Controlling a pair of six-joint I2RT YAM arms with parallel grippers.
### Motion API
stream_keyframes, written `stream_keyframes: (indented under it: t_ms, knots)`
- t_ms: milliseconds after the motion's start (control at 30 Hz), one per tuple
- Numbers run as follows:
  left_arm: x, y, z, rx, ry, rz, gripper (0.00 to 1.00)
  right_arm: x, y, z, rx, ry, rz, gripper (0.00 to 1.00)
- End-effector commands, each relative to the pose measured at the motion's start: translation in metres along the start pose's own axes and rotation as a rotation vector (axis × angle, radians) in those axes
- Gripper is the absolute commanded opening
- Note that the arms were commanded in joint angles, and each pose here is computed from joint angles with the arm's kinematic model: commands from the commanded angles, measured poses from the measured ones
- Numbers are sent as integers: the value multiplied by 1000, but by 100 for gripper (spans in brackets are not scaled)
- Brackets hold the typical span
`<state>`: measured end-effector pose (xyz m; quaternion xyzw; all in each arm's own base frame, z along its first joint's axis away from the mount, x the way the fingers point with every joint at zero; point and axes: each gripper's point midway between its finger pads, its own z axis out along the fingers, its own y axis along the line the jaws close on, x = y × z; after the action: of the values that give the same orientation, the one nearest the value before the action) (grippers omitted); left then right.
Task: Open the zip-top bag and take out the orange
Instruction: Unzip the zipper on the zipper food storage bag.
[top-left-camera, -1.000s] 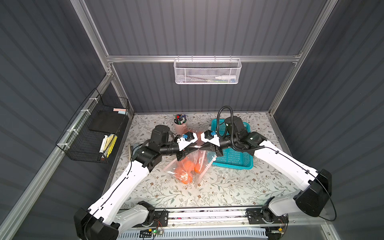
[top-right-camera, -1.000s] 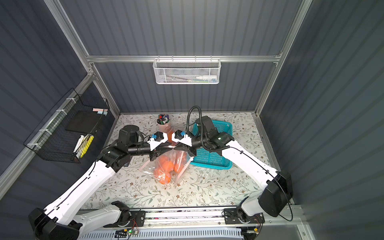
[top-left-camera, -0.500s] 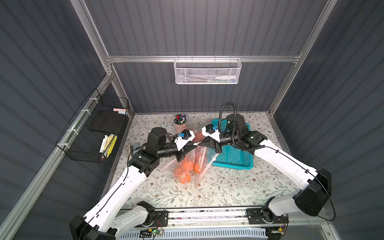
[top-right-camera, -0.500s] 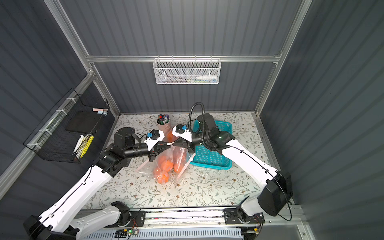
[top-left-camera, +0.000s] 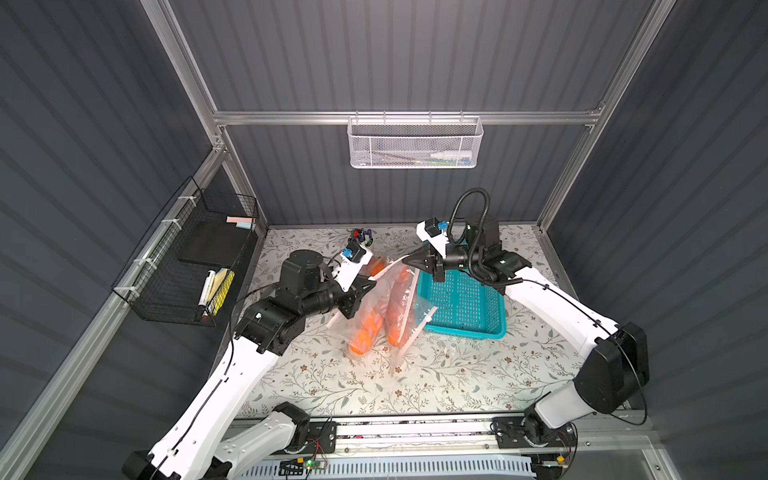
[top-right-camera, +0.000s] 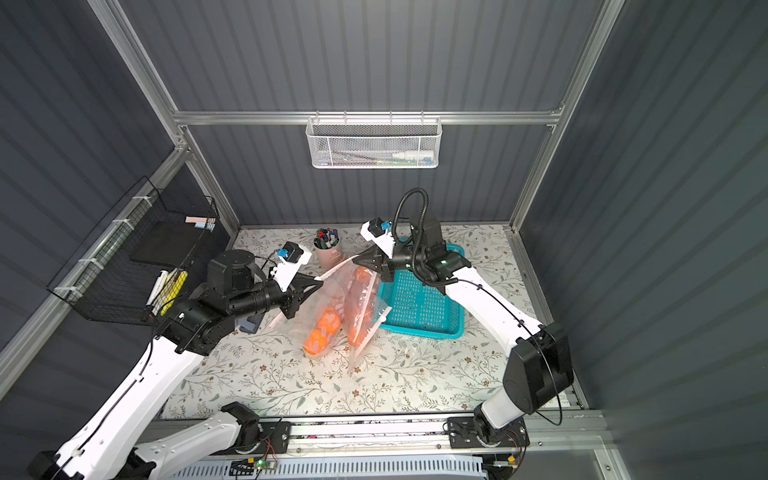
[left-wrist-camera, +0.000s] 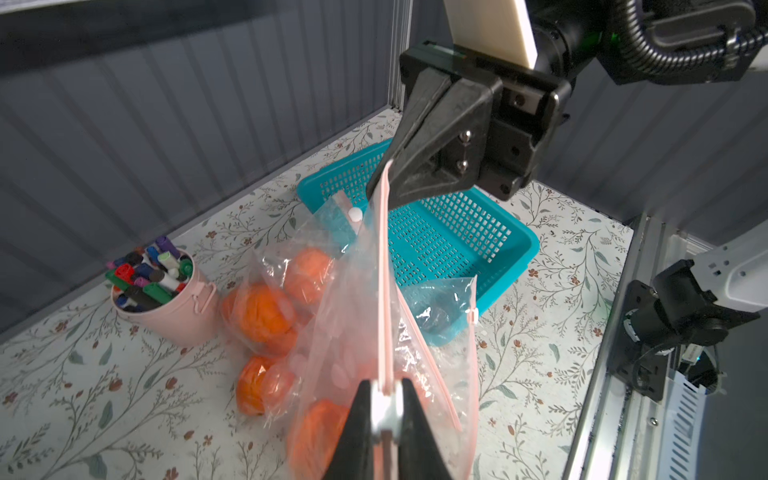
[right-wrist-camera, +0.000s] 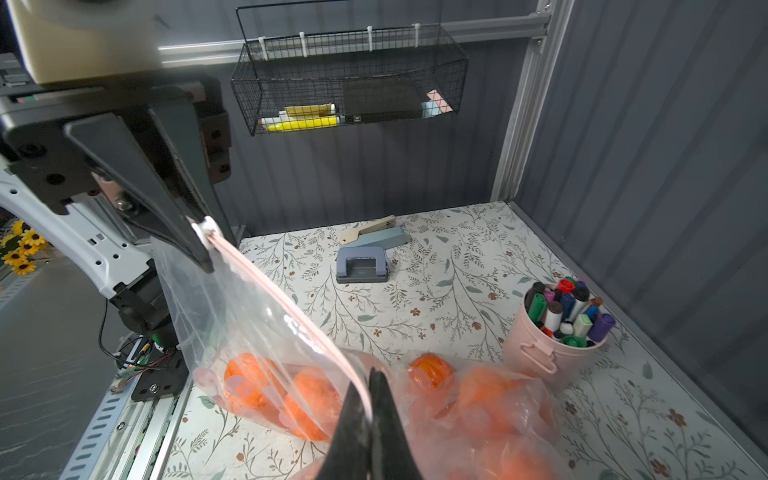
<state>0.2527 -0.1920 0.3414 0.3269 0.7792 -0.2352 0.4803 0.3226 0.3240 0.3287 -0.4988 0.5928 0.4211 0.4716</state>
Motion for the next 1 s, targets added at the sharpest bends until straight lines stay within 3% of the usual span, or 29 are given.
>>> stream_keyframes:
  t_ms: [0, 167, 967]
  knots:
    - [19, -2, -30, -52, 77, -105, 4, -4, -45, -22, 159, -17, 11, 0]
    - [10, -2, -47, -85, 76, -145, 4, 0, -49, -25, 166, -14, 11, 0]
    - [37, -15, -76, -93, 127, -246, 8, 8, -52, -25, 164, -2, 11, 0]
